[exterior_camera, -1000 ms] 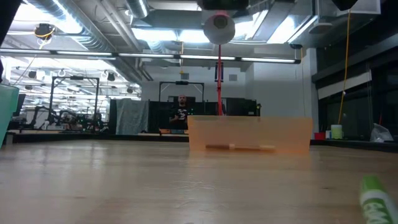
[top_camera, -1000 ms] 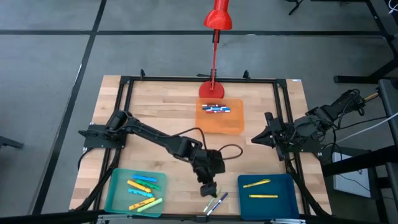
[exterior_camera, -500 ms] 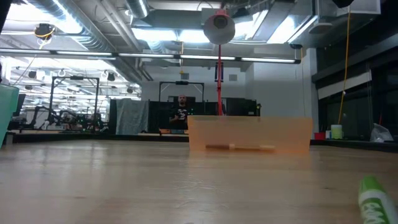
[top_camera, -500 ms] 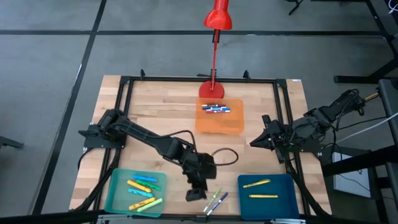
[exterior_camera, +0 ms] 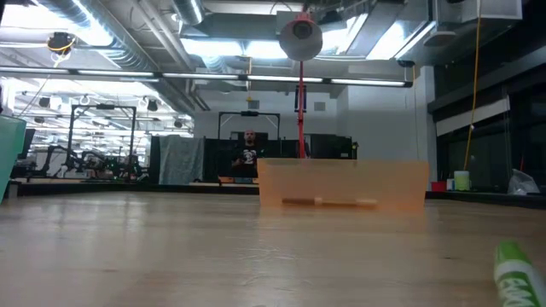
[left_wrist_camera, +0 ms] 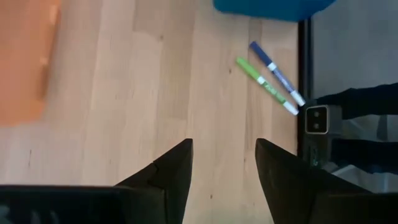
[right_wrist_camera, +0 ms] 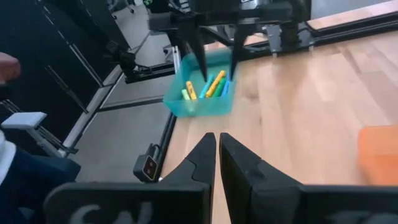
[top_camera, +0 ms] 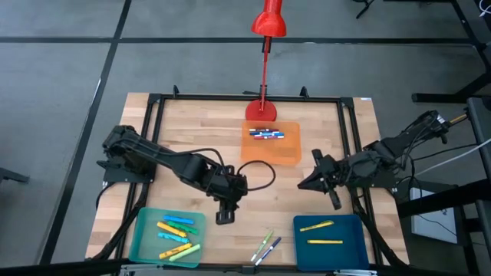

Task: Pick & Place Markers
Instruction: Put the green marker pen into the orange bin

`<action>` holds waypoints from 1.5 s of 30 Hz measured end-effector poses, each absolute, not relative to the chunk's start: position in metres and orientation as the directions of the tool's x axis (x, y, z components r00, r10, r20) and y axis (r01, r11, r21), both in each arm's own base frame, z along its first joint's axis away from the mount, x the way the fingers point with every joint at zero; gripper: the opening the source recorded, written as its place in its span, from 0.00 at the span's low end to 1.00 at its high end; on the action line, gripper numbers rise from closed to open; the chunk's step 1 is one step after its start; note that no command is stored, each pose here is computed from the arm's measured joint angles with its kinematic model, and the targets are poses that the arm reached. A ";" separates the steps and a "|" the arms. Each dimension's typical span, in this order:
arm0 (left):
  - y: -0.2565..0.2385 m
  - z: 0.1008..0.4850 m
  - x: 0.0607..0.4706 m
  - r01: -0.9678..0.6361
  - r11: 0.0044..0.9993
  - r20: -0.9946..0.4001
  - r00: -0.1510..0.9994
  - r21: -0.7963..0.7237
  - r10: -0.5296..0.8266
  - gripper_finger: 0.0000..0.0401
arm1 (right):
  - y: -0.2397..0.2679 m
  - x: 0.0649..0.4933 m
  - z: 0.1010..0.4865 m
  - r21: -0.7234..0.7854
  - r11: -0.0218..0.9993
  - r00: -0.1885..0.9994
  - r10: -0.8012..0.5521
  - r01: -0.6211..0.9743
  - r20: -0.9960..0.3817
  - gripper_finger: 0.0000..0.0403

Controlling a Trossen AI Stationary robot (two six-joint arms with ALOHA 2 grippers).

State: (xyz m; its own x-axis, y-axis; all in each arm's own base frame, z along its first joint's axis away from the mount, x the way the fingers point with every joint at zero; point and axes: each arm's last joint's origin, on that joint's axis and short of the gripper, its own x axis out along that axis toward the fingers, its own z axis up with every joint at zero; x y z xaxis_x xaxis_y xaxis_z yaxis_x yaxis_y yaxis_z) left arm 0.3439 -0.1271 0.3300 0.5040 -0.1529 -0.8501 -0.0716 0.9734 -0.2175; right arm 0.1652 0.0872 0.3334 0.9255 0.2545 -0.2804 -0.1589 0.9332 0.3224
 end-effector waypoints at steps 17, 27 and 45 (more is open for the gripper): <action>-0.113 0.286 0.295 -0.193 0.926 -0.817 0.551 -0.325 -0.172 0.42 | 0.118 0.191 0.329 0.350 0.903 0.925 0.329 -0.249 -0.192 0.06; -0.106 0.324 0.256 -0.235 0.937 -0.720 0.694 -0.260 -0.025 0.42 | 0.132 0.203 0.334 0.340 0.890 0.928 0.358 -0.306 -0.101 0.06; -0.091 0.343 0.223 -0.318 0.928 -0.704 0.703 -0.193 0.094 0.42 | 0.165 0.244 0.368 0.073 0.950 0.817 0.298 -0.302 -0.494 0.06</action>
